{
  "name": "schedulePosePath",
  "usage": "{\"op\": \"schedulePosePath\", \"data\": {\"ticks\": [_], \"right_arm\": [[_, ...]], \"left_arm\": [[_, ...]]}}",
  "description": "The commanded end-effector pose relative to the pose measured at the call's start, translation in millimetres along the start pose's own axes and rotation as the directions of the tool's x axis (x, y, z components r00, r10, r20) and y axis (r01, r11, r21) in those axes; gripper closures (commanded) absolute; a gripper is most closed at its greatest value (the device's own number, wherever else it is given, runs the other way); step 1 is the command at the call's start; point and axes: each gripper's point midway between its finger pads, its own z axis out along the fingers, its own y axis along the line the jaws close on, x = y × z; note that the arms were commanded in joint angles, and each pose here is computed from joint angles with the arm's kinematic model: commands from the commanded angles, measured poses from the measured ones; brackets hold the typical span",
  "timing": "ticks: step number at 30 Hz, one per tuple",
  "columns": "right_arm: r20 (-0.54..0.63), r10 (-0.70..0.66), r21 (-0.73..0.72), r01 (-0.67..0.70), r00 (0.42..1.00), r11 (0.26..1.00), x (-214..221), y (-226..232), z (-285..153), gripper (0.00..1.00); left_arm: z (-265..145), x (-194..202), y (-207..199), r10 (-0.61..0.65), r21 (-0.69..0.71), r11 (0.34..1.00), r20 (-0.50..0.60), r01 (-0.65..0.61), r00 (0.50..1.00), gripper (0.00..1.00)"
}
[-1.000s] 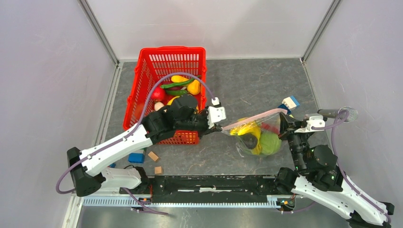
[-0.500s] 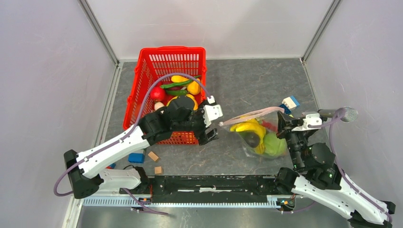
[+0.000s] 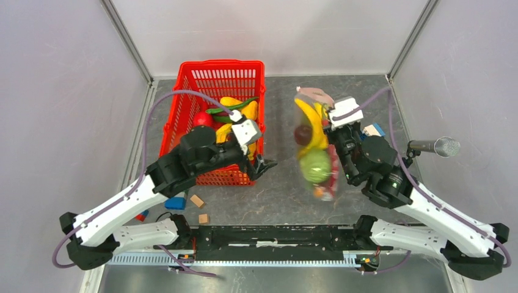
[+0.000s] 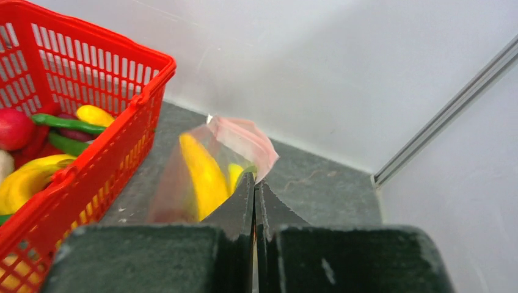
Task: Place the food in the zip-top bag and seal the zipper
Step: Place the zipper food storage bag at the center of the board.
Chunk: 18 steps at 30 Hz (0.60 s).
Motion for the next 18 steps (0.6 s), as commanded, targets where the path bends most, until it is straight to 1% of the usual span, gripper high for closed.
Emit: {"op": "schedulePosePath", "data": {"ticks": [1, 3, 7, 10, 11, 13, 15, 18], "right_arm": [[0.109, -0.056, 0.113, 0.043, 0.992, 0.993, -52, -27, 17, 1.0], [0.092, -0.073, 0.131, 0.061, 0.993, 0.99, -52, -31, 31, 1.0], [0.089, -0.059, 0.105, 0.05, 0.994, 0.993, -44, -32, 58, 1.0], [0.04, -0.05, 0.114, 0.046, 0.998, 0.992, -30, -39, 76, 1.0], [0.018, -0.049, 0.083, 0.048, 0.999, 0.995, -24, -36, 79, 1.0], [0.02, -0.029, -0.009, 0.03, 0.999, 1.0, -19, -21, 84, 1.0], [0.036, 0.006, -0.116, -0.002, 0.999, 0.993, -15, 1, 83, 1.0], [0.075, 0.091, -0.256, -0.069, 0.993, 0.964, -23, 25, 71, 1.0]], "left_arm": [[-21, -25, 16, -0.048, -0.109, 0.992, 0.125, 0.061, 0.991, 0.0], [-28, -26, 18, -0.051, -0.13, 0.989, 0.138, 0.069, 0.989, 0.0], [-36, -26, 20, -0.058, -0.148, 0.986, 0.151, 0.081, 0.987, 0.0], [-41, -26, 21, -0.057, -0.157, 0.984, 0.157, 0.082, 0.986, 0.0], [-41, -25, 21, -0.057, -0.157, 0.984, 0.155, 0.082, 0.986, 0.0], [-43, -24, 21, -0.059, -0.157, 0.984, 0.155, 0.083, 0.986, 0.0], [-44, -22, 25, -0.053, -0.183, 0.98, 0.156, 0.081, 0.986, 0.0], [-46, -23, 27, -0.047, -0.197, 0.977, 0.159, 0.078, 0.986, 0.0]]}}
